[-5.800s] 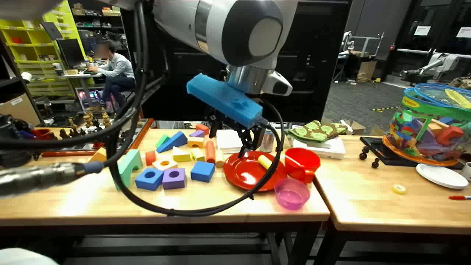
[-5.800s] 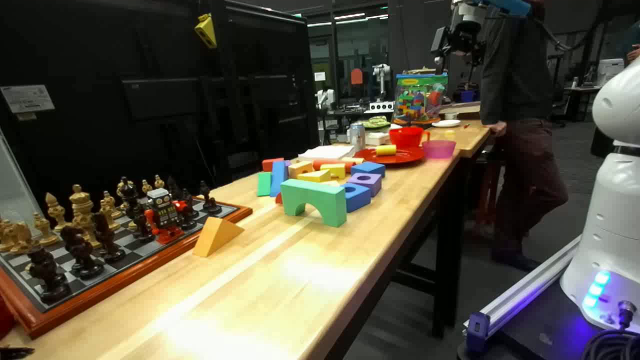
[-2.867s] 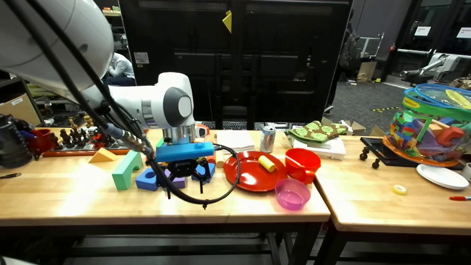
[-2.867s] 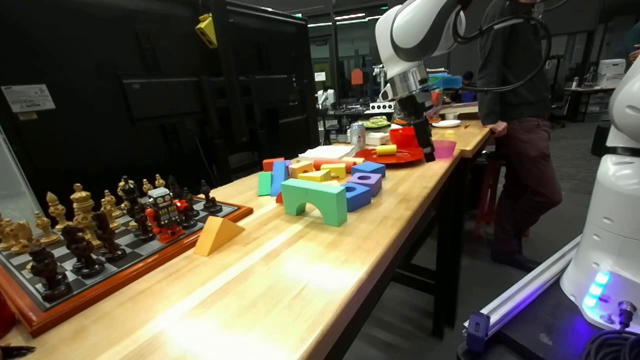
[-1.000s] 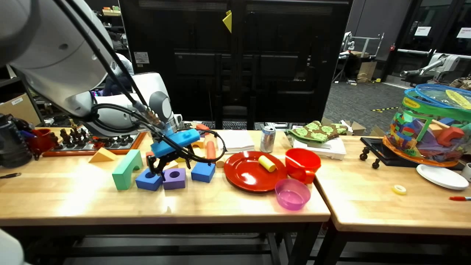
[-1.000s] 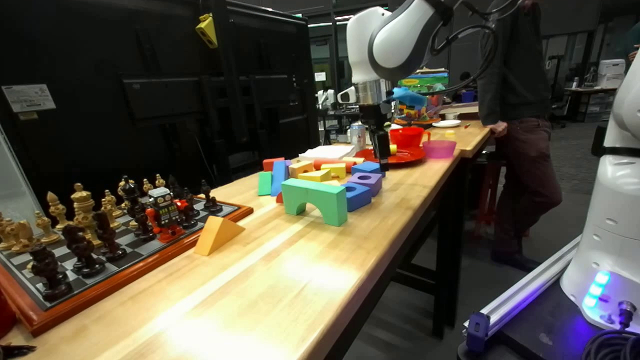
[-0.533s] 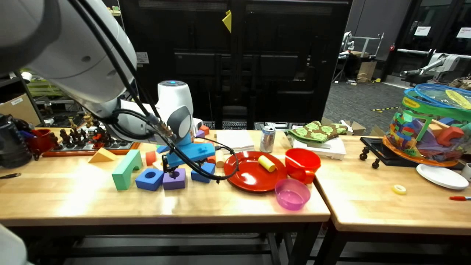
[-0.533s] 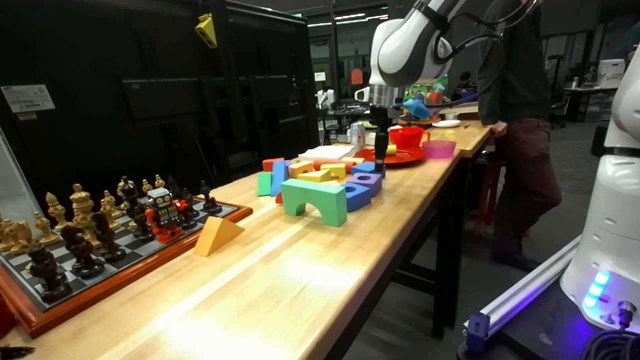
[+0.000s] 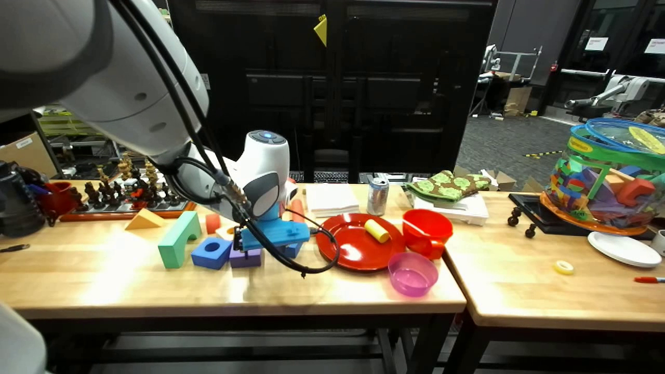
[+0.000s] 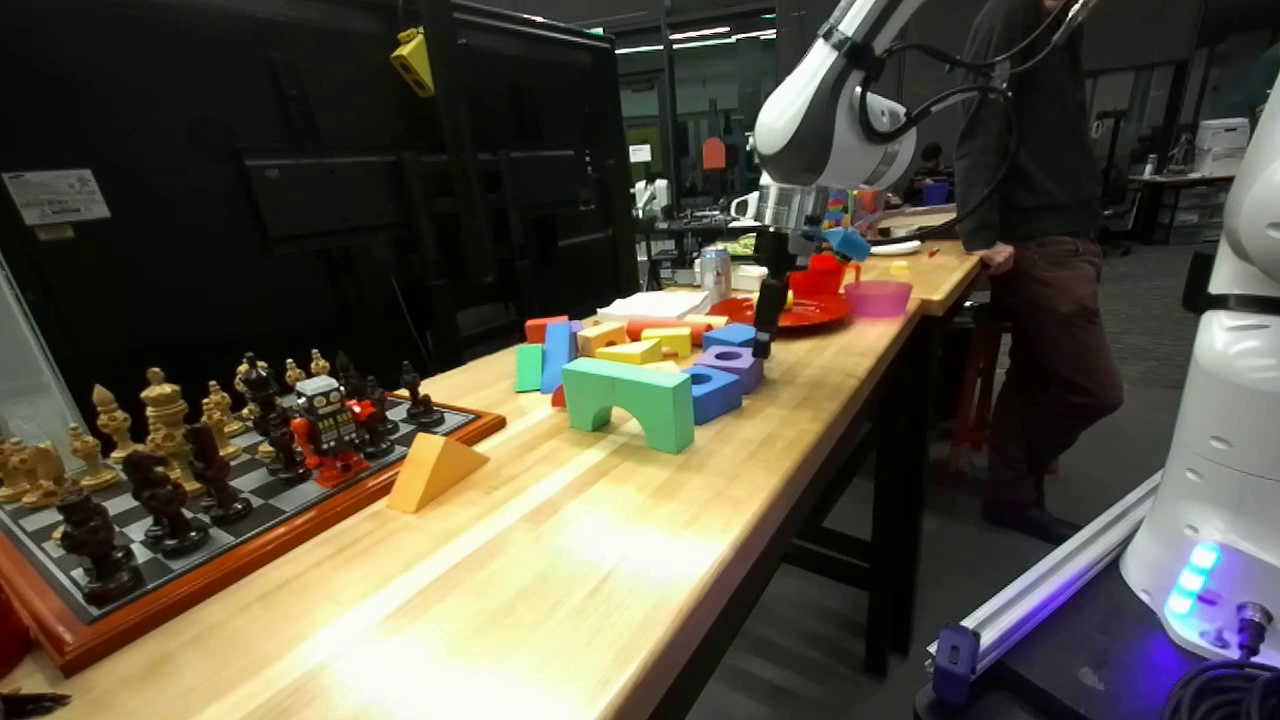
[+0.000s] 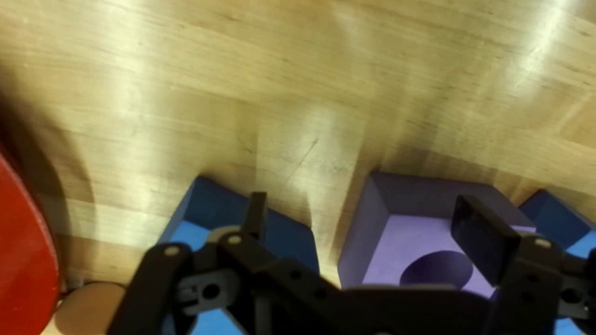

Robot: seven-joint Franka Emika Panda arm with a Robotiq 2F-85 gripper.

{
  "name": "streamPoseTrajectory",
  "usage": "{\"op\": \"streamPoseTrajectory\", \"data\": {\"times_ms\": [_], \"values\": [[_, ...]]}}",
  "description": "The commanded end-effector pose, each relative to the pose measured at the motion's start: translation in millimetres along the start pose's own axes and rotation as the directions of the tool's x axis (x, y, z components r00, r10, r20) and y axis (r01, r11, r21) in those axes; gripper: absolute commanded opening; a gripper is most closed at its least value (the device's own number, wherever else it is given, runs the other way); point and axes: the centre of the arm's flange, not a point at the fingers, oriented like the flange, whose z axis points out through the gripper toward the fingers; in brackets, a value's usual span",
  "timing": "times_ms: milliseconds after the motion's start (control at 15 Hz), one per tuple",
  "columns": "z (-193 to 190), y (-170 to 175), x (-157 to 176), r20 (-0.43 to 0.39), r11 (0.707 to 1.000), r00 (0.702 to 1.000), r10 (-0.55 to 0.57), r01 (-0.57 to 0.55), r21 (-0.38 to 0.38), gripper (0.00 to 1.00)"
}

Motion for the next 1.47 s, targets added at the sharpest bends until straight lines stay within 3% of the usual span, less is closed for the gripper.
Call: {"op": "streamPoseTrajectory", "data": {"times_ms": [0, 1400], "values": [[2, -1, -5, -0.028, 1.000, 1.000, 0.001, 0.000, 0.023, 1.00], [-12, -16, 19, -0.075, 0.990, 0.995, -0.067, 0.076, 0.116, 1.00]]}}
